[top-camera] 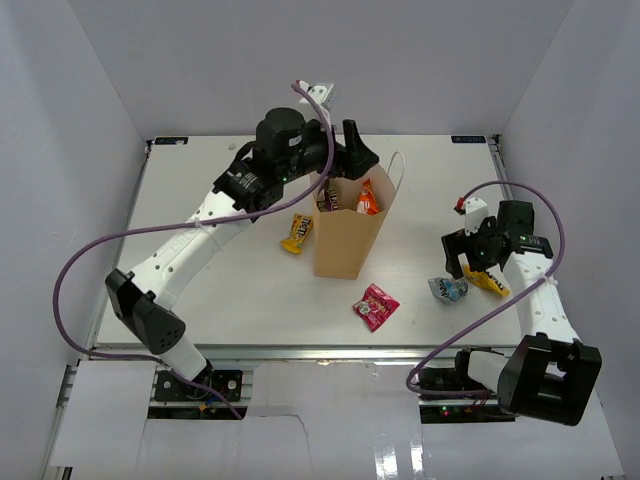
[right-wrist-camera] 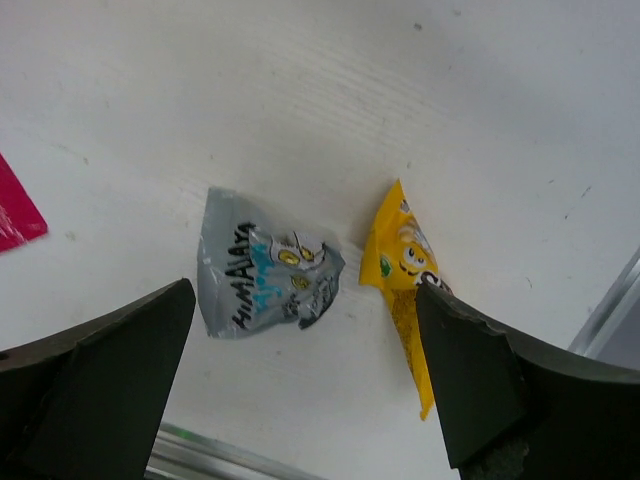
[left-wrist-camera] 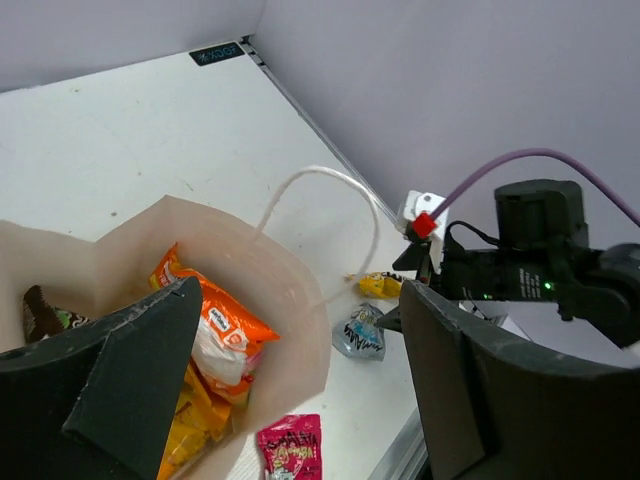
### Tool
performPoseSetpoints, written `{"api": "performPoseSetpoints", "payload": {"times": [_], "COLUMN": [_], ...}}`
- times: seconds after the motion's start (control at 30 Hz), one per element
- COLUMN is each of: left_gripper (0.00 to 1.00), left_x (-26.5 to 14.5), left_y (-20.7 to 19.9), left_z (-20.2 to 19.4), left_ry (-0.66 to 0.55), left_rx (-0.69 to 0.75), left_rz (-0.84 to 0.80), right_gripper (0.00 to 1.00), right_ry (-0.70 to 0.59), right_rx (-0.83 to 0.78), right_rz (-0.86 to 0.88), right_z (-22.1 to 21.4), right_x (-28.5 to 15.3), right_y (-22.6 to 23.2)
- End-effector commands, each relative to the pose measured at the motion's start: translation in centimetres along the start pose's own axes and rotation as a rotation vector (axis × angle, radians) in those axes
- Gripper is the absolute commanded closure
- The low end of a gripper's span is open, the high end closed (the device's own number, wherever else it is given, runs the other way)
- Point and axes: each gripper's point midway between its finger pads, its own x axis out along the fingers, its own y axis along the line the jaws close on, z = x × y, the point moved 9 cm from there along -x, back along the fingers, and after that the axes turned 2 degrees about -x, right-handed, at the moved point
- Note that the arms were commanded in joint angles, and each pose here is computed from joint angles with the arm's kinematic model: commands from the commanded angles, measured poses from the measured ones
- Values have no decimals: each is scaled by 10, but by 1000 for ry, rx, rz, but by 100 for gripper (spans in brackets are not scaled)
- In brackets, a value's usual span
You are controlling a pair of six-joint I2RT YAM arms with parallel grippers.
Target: Place the snacks into the paper bag
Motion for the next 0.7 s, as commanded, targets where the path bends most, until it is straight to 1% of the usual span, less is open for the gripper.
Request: {"api": "performPoseSetpoints", "payload": {"times": [0.0, 0.03, 0.07, 0.1, 0.13, 0.17, 0.2, 0.23, 0.27, 0.3, 0.33, 0.37, 0.43, 0.47, 0.5, 0.53, 0.57, 0.6, 0.63, 0.67], "left_gripper": [9, 7, 6, 5, 4, 2, 2, 2, 2, 2, 2, 2, 2, 2, 2, 2, 2, 2, 2, 2], "left_x": [-62, -66, -76, -98, -108, -118, -142, -149, -149, -154, -167, -165, -172, -170, -170, -172, -172, -171, -172, -172], "left_y": [-26, -16, -13, -9, -5, 3, 1, 7, 21, 28, 30, 43, 49, 58, 63, 65, 68, 74, 75, 76], "left_z": [32, 20, 18, 8, 2, -3, -4, -13, -40, -50, -56, -82, -99, -118, -126, -132, -139, -150, -154, -157], "left_ry": [-148, -141, -159, -173, -183, -209, -258, -260, -211, -218, -235, -187, -183, -142, -134, -138, -130, -109, -109, -107], "left_rx": [88, 87, 101, 99, 97, 90, 80, 62, 44, 5, -20, -43, -99, -117, -134, -167, -178, -187, -211, -219], "left_rz": [-62, -5, 22, 54, 82, 152, 165, 196, 243, 282, 292, 331, 348, 376, 395, 404, 416, 433, 436, 438], "right_gripper": [4, 4, 4, 4, 4, 4, 3, 2, 1, 0, 1, 4, 10, 13, 19, 22, 25, 32, 35, 43], "right_ry": [97, 98, 111, 141, 152, 160, 163, 187, 196, 209, 250, 245, 278, 286, 293, 332, 337, 354, 363, 367], "right_rx": [-165, -205, -230, -232, -227, -218, -206, -185, -180, -175, -168, -175, -178, -177, -175, -174, -174, -169, -167, -166], "right_rz": [27, 58, 27, -46, -70, -86, -98, -105, -111, -120, -128, -149, -142, -135, -129, -134, -135, -125, -121, -117], "right_z": [-7, -7, -7, -8, -8, -7, -5, -7, -9, -11, -17, -16, -22, -24, -25, -30, -31, -35, -37, -38], "right_x": [-11, -10, -9, -6, -4, -3, -2, 5, 8, 13, 20, 26, 39, 43, 46, 51, 54, 58, 60, 61], "right_y": [-5, -5, -10, -20, -26, -30, -34, -38, -40, -43, -45, -50, -54, -55, -56, -58, -59, -59, -59, -59]}}
